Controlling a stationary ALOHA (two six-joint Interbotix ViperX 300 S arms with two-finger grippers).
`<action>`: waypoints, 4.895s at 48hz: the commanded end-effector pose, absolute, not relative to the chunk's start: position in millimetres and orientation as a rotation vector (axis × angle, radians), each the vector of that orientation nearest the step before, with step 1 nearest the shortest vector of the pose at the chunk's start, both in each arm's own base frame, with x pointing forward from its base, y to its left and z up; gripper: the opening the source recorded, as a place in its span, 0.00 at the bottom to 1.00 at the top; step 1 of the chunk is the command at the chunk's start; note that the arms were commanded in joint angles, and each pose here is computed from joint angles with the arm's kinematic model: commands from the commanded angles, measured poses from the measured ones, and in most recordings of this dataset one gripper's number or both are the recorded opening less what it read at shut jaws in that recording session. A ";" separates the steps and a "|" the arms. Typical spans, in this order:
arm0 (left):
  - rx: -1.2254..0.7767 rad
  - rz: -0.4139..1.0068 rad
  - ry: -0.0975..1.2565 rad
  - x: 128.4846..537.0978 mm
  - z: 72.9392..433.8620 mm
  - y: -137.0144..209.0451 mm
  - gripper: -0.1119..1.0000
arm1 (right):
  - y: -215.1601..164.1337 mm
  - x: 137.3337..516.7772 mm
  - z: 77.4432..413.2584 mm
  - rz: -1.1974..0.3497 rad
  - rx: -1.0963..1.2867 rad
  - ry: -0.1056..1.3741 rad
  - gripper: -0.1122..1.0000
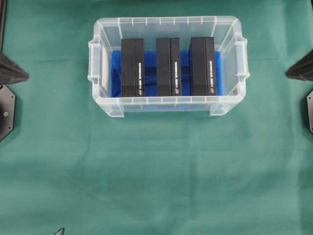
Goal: Take the box out of the case with the right arm.
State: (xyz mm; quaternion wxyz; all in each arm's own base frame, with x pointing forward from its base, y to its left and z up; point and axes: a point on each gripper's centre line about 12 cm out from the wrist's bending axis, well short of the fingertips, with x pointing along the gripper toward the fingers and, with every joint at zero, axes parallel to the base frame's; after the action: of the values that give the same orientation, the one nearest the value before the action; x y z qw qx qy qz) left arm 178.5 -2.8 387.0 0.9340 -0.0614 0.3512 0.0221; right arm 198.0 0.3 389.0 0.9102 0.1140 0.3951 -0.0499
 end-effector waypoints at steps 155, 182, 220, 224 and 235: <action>-0.112 0.070 1.168 160.8 380.0 -9.6 0.10 | -82.6 182.0 344.4 -1.192 1.131 1.050 0.93; -0.103 0.070 1.206 173.0 375.7 -10.6 0.10 | -89.7 218.6 341.8 -1.200 1.201 0.973 0.92; -0.102 0.067 1.194 170.3 378.1 -10.3 0.10 | -90.5 421.1 338.2 -1.084 1.173 0.951 0.92; -0.101 0.066 1.194 170.3 378.1 -10.6 0.10 | -91.5 434.3 336.2 -1.070 1.174 0.939 0.92; -0.102 0.067 1.193 170.3 378.6 -10.3 0.10 | -93.6 449.4 332.5 -1.062 1.170 0.938 0.92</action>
State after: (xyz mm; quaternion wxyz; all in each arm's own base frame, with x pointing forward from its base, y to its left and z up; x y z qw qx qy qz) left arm 169.2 -10.4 369.2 0.8168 -0.0485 0.5739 0.0329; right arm 450.4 -94.8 314.8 0.5940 0.5003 0.4204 -0.4692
